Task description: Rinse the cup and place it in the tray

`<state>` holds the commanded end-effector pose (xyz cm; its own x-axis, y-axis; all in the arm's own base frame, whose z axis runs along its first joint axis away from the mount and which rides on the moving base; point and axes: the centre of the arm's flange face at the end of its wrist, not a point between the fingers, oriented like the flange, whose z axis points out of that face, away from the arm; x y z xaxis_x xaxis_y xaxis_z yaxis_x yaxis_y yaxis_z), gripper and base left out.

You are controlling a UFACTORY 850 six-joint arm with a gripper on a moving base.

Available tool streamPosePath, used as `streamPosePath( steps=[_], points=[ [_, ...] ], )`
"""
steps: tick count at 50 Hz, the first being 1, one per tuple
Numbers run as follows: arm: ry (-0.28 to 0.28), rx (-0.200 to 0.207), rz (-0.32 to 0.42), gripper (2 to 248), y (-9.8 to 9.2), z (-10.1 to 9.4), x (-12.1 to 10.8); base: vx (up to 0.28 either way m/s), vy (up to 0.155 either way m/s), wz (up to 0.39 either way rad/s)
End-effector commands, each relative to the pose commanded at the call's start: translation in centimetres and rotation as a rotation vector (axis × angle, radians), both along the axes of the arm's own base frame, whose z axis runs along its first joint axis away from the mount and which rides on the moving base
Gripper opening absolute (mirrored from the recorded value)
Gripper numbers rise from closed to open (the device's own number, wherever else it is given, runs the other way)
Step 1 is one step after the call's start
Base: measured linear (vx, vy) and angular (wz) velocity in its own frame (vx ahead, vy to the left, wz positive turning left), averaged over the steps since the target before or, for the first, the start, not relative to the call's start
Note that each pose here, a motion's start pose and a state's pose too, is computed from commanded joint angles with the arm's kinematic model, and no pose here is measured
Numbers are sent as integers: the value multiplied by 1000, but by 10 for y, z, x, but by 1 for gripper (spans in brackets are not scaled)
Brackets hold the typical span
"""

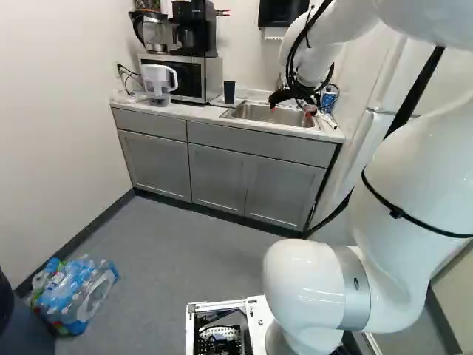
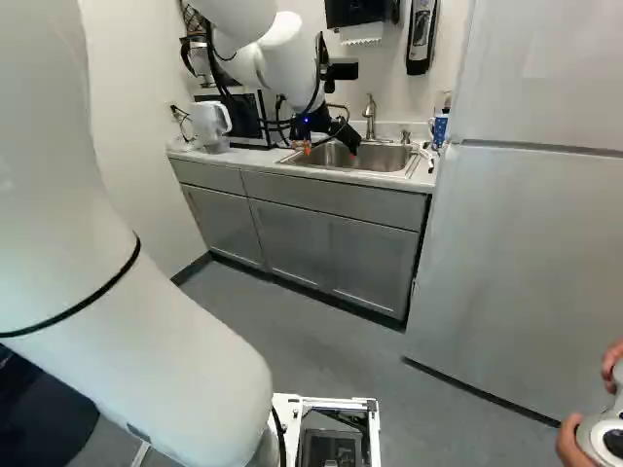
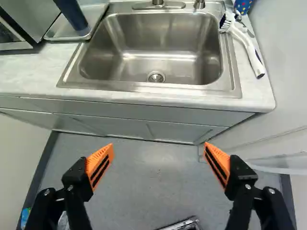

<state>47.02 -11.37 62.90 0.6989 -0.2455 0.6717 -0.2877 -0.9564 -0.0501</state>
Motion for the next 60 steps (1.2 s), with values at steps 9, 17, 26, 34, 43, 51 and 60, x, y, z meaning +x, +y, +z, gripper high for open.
streamPosePath(
  steps=[9, 17, 26, 34, 43, 51, 60],
  points=[
    [-7, -3, 5, 247, 2, -5, -1, 0, 0, 0],
    [-17, -6, 10, 247, 5, -11, -2, 0, 0, 0],
    [-31, -11, 19, 247, 9, -20, -5, 0, 0, 0],
    [-46, -16, 28, 247, 13, -30, -8, 0, 0, 0],
    [-67, -23, 41, 247, 19, -43, -12, 0, 0, 0],
    [-89, -30, 54, 247, 25, -56, -17, 0, 0, 0],
    [-117, -38, 71, 247, 33, -74, -24, 0, 0, 0]
  ],
)
